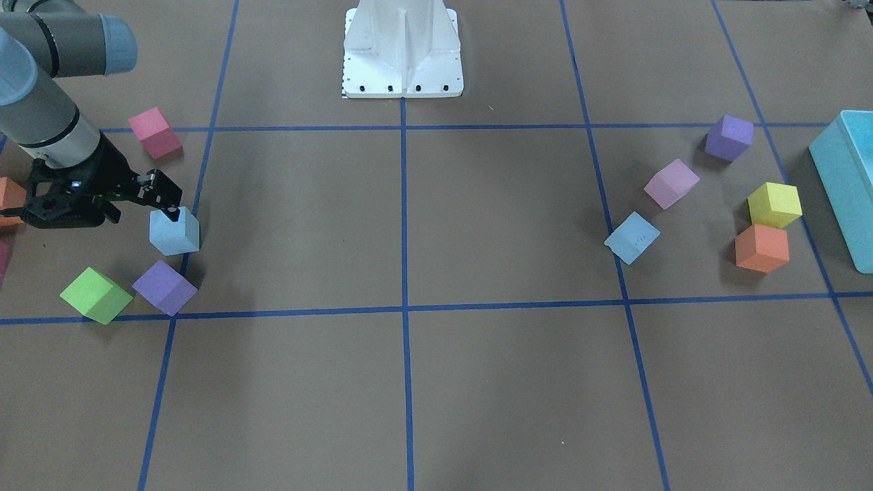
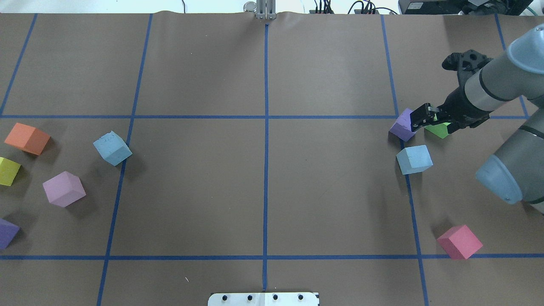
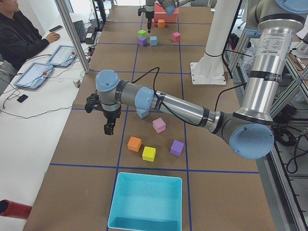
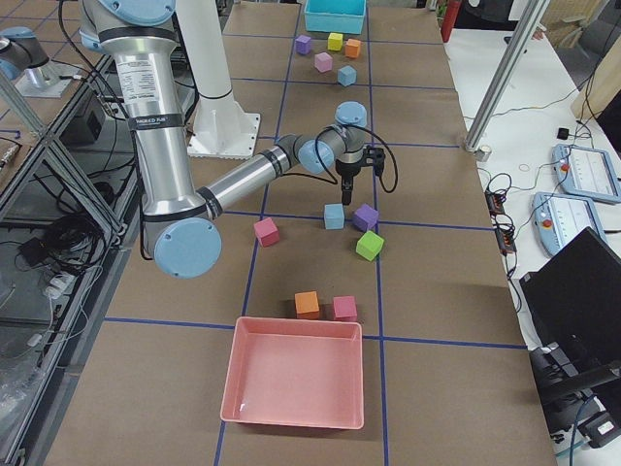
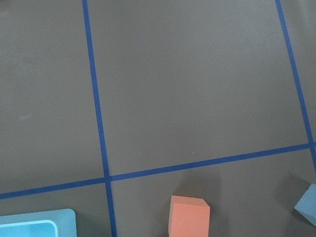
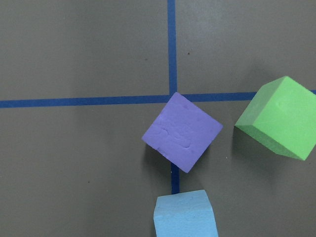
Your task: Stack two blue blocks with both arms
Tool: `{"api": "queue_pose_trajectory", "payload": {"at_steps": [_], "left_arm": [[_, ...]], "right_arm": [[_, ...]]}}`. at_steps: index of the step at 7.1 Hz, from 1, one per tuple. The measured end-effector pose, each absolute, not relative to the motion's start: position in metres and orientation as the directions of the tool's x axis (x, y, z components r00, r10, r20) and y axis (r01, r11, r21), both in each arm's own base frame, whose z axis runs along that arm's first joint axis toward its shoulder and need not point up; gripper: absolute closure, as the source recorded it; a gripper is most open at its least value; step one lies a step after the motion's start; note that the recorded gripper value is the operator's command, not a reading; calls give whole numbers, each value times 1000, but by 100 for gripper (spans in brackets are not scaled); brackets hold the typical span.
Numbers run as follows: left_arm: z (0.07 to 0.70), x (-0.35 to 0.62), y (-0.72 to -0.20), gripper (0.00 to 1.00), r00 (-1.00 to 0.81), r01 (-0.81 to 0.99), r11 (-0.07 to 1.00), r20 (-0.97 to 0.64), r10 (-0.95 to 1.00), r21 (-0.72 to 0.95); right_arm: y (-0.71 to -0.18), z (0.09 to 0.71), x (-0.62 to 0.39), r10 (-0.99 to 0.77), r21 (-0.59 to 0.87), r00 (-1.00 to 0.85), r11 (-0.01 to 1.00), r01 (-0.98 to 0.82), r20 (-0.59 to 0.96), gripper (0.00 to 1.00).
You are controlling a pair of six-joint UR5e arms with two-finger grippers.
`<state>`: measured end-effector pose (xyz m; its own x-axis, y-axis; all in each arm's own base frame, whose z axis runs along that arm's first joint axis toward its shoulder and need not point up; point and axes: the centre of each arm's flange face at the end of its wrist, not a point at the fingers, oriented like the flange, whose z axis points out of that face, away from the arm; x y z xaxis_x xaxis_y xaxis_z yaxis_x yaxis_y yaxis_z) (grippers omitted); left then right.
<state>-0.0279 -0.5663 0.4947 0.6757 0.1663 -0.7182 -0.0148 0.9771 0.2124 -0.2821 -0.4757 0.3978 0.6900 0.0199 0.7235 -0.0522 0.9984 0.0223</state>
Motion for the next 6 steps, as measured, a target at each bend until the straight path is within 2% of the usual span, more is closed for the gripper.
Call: {"api": "queue_pose_trajectory", "payload": {"at_steps": [6], "left_arm": [[503,-27,-564,0,676,-17,980,-720,156,196]], "right_arm": [[-468,416,-297,-102,99,721,994,47,685,0]]}}
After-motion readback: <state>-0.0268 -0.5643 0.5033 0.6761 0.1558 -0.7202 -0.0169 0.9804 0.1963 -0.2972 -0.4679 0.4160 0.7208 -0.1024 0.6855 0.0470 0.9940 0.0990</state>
